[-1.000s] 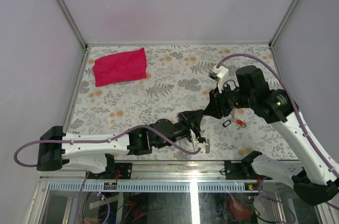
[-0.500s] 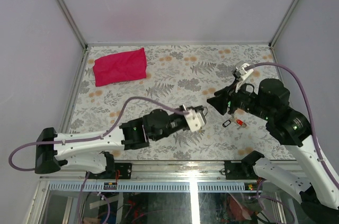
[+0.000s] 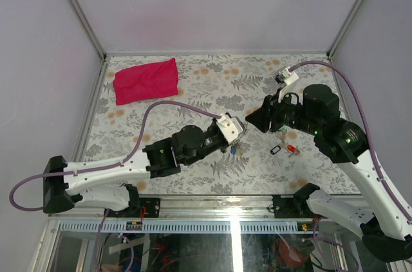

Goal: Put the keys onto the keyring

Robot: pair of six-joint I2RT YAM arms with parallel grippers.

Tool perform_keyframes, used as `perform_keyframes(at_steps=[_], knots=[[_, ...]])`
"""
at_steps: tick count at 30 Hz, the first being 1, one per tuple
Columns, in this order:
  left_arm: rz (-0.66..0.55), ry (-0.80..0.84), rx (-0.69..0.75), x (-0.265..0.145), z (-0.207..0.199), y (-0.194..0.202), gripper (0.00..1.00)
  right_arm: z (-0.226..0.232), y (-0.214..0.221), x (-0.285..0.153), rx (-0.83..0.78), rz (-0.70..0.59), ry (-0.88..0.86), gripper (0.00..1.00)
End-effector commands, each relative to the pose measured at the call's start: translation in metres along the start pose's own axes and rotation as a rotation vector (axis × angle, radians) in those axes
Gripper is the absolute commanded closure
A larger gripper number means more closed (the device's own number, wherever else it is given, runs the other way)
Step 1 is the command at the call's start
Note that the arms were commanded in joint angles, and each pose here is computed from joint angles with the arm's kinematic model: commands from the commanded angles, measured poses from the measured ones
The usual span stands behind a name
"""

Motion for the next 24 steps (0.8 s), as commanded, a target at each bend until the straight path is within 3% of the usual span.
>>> perform_keyframes(at_steps=[1, 13, 24], knots=[[-0.059, -0.051, -0.038, -0.003, 0.008, -0.017, 1.00, 0.011, -0.015, 0.004, 0.045, -0.048, -0.060, 0.56], [-0.060, -0.087, -0.038, -0.007, 0.014, -0.016, 1.00, 0.012, -0.001, 0.013, 0.084, 0.052, -0.094, 0.61], [-0.060, -0.076, -0.033, -0.006, 0.012, -0.016, 1.00, 0.016, 0.001, 0.015, 0.092, 0.060, -0.131, 0.70]])
Point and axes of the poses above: each gripper's point midway between its finger pads, its own x axis out along the fingers, its own z axis along the line the jaws close on, y = z × x, the point moved 5 cm from there along -x, back along the fingers, and after that the axes turned 1 degree about x, right-handed, at the moved point
